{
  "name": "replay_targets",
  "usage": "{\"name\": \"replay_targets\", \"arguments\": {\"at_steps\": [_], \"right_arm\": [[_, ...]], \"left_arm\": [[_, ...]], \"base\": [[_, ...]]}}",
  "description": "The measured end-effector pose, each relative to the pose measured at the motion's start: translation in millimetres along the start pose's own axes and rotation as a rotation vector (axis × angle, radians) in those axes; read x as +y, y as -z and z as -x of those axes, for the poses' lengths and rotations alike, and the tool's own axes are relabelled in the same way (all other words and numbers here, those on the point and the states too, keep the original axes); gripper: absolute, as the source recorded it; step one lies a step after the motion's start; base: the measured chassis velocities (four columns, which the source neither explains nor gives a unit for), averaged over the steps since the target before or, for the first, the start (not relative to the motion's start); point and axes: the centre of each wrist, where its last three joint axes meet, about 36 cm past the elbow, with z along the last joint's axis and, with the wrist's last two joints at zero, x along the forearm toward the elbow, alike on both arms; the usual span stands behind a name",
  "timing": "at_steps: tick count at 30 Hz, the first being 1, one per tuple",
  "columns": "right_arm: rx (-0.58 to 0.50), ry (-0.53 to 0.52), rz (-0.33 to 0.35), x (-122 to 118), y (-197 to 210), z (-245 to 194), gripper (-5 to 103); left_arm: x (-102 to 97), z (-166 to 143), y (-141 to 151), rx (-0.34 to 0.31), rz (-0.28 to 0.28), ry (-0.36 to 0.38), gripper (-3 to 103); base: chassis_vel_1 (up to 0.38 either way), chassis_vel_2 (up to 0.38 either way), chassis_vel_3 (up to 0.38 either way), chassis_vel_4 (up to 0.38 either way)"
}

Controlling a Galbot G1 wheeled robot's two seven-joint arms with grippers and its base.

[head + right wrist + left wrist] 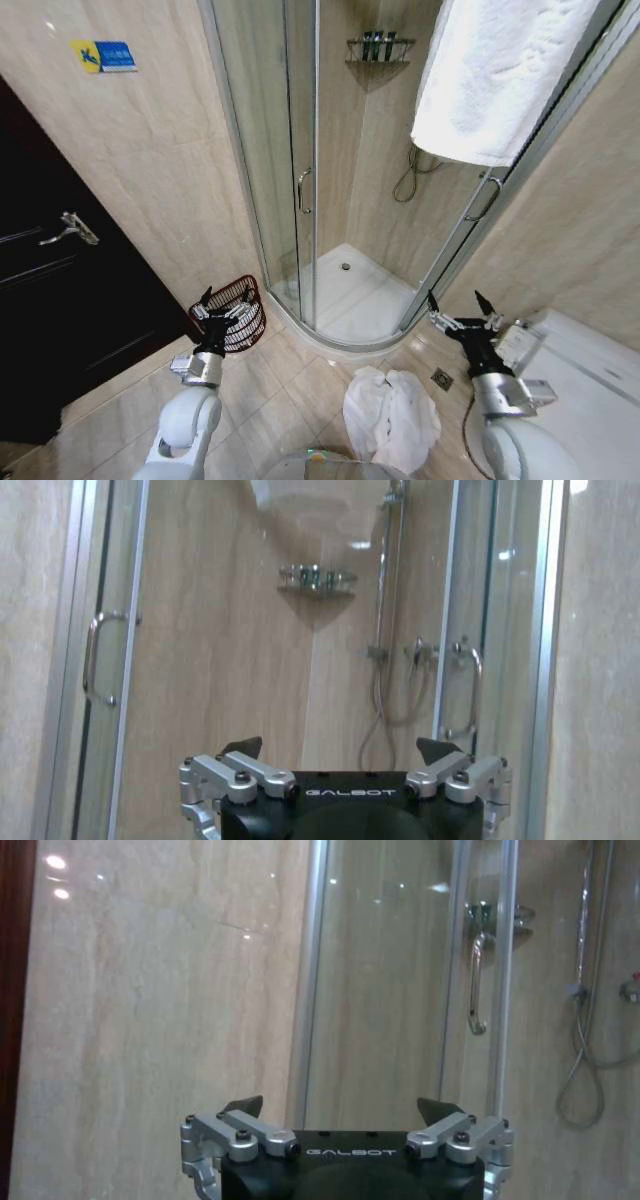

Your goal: Discard the used towel into the hamper.

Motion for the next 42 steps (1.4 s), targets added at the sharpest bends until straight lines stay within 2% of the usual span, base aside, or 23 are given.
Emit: {"name": "replay_targets", "arguments": {"at_steps": [8,9,13,20,23,28,32,36,42], "right_arm": [[-0.138,0.018,-0.053,-4,51,27,100],[-0.171,0.014,-0.072,-8,68,31,100],[-0.219,-0.002,-0.102,-21,96,45,100],[-0.328,0.039,-0.122,-32,135,63,100],[-0.407,0.091,-0.130,-36,156,74,100],[-0.455,0.115,-0.142,-44,174,93,100],[-0.524,0.119,-0.166,-70,212,131,100],[-0.556,0.127,-0.149,-92,240,158,100],[-0.589,0.183,-0.121,-100,269,178,100]], "left_arm": [[2.0,0,-3,0.010,0.024,-0.004,100],[-0.1,4,-4,0.009,0.030,-0.020,100],[-2.7,8,-6,0.013,0.037,-0.042,100],[2.2,-7,-11,0.037,0.056,-0.017,100],[2.2,-14,-12,0.038,0.069,0.005,100],[0.7,-18,-11,0.038,0.072,0.022,100],[1.8,-22,-9,0.032,0.076,0.047,100],[0.6,-22,-9,0.031,0.076,0.059,100],[-2.4,-19,-10,0.024,0.071,0.068,100]], "base": [[0.000,0.000,0.000,0.000],[0.000,0.000,0.000,0.000],[0.000,0.000,0.000,0.000],[0.000,0.000,0.000,0.000],[0.000,0.000,0.000,0.000],[0.000,0.000,0.000,0.000],[0.000,0.000,0.000,0.000],[0.000,0.000,0.000,0.000],[0.000,0.000,0.000,0.000]]}}
